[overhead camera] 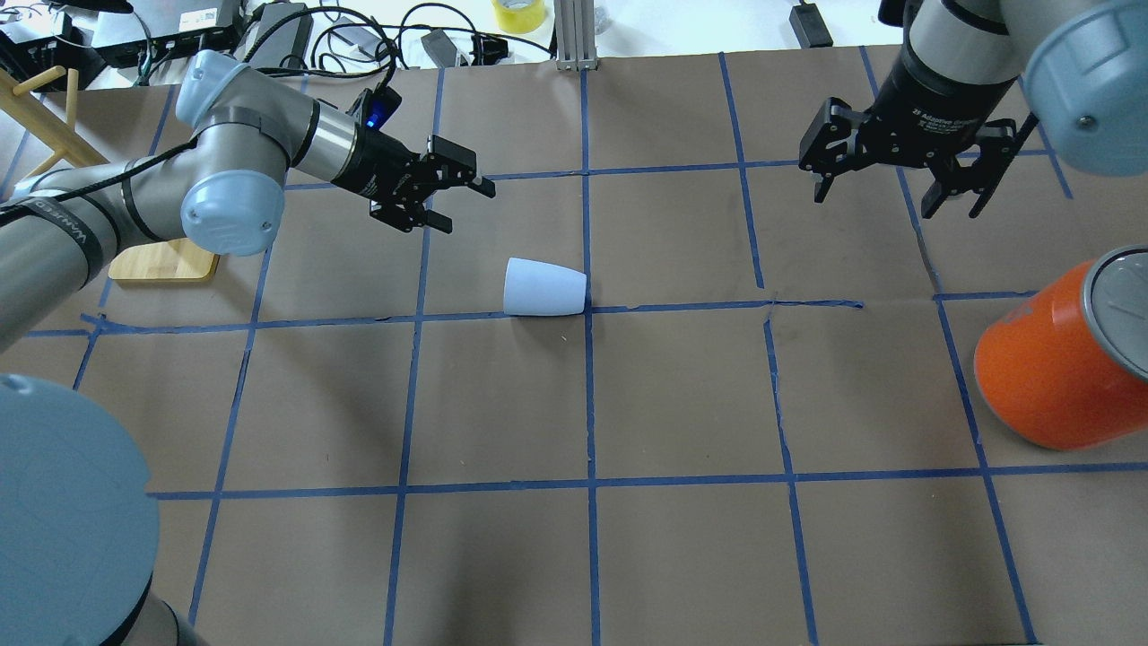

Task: Flip cup
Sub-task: 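Grasp the cup's closed end with the left gripper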

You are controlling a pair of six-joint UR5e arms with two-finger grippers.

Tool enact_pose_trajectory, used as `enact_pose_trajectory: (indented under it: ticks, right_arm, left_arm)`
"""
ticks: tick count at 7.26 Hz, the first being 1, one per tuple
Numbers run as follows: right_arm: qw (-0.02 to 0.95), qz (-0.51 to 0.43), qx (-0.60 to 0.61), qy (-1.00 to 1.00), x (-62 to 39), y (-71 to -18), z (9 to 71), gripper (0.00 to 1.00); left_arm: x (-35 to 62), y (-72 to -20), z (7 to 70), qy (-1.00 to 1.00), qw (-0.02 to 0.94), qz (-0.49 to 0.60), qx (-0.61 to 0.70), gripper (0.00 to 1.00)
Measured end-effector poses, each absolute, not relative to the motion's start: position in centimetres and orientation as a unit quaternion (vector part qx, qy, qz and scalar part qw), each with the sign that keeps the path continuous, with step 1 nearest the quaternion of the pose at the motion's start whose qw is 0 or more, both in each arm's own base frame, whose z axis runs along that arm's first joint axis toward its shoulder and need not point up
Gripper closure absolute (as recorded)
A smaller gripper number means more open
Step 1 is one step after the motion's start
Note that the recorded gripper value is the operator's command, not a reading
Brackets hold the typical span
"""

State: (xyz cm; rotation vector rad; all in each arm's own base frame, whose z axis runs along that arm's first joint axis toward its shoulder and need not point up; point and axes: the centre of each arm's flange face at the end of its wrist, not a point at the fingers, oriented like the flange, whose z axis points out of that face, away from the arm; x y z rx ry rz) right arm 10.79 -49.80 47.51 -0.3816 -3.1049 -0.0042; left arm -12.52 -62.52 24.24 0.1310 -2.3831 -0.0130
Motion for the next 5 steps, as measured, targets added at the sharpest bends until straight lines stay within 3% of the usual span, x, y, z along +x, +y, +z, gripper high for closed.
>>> enact_pose_trajectory:
  ticks: [5]
  right_arm:
    - [0.006, -0.004, -0.122, -0.992, 10.8, -49.9, 47.4, 0.00]
  left_arm:
    - [-14.1, -59.2, 17.7, -0.901, 0.432, -0.007, 0.032, 0.03]
